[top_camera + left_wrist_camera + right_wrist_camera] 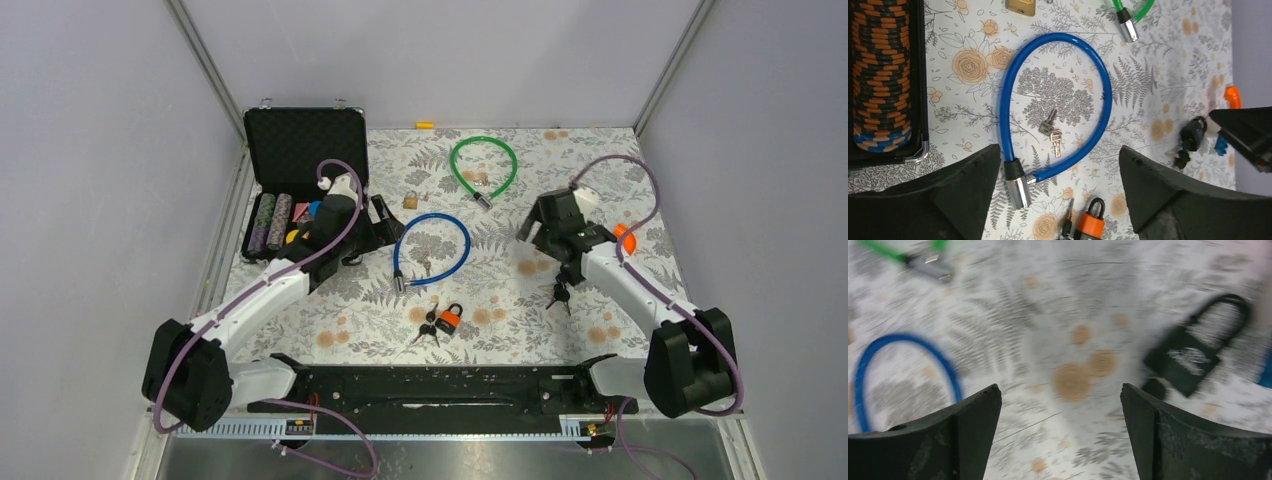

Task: Lock with the key
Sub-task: Pick up the lock from the center of the board.

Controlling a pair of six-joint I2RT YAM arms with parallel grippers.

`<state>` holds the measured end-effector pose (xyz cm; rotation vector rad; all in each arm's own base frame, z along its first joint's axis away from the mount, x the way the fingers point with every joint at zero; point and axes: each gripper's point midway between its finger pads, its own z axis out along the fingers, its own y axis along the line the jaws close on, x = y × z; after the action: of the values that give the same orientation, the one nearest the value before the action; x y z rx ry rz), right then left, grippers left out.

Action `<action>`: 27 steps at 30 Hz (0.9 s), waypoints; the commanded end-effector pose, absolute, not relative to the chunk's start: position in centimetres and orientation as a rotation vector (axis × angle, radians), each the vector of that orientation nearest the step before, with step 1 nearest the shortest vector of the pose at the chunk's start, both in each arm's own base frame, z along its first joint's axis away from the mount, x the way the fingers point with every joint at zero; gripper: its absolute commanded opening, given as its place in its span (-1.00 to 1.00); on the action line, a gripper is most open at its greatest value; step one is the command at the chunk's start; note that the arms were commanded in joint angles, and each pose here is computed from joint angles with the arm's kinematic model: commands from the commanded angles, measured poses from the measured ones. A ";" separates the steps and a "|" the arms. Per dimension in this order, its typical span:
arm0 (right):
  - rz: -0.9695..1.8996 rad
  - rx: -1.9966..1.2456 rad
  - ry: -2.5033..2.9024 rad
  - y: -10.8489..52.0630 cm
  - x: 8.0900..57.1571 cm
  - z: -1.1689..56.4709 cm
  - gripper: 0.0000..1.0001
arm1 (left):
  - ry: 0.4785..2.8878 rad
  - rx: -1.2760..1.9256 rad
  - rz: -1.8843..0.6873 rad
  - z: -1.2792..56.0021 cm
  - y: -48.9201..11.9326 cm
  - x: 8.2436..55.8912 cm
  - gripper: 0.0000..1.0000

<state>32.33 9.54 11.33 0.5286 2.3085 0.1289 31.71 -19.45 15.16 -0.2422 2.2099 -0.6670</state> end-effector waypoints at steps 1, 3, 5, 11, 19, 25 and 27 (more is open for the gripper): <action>-0.184 0.879 2.317 1.7 29.5 8.2 0.93 | 2.166 -0.237 -0.668 16.6 -18.8 31.1 0.86; -0.261 1.039 2.305 -0.6 28.6 7.4 0.93 | 2.152 -0.238 -0.674 16.8 -18.7 30.9 0.98; -0.302 1.141 2.292 -1.5 28.1 6.7 0.92 | 2.139 -0.240 -0.679 17.1 -18.6 30.8 0.98; -0.331 1.316 2.277 -1.2 28.7 4.6 0.92 | 2.136 -0.230 -0.701 17.4 -18.9 30.8 0.98; -0.387 1.428 2.306 -2.2 29.4 2.5 0.10 | 2.138 -0.232 -0.703 17.2 -19.0 30.7 0.98; -0.351 1.414 2.342 -2.4 30.5 2.1 -0.14 | 2.137 -0.231 -0.703 17.3 -19.0 30.8 0.98; -0.324 1.403 2.369 -2.0 30.9 1.7 -0.20 | 2.136 -0.230 -0.702 17.4 -19.0 30.8 0.98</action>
<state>29.77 -2.12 2.16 1.4003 2.3537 -0.3571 30.39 -18.75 15.90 -0.2424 2.1894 -0.6771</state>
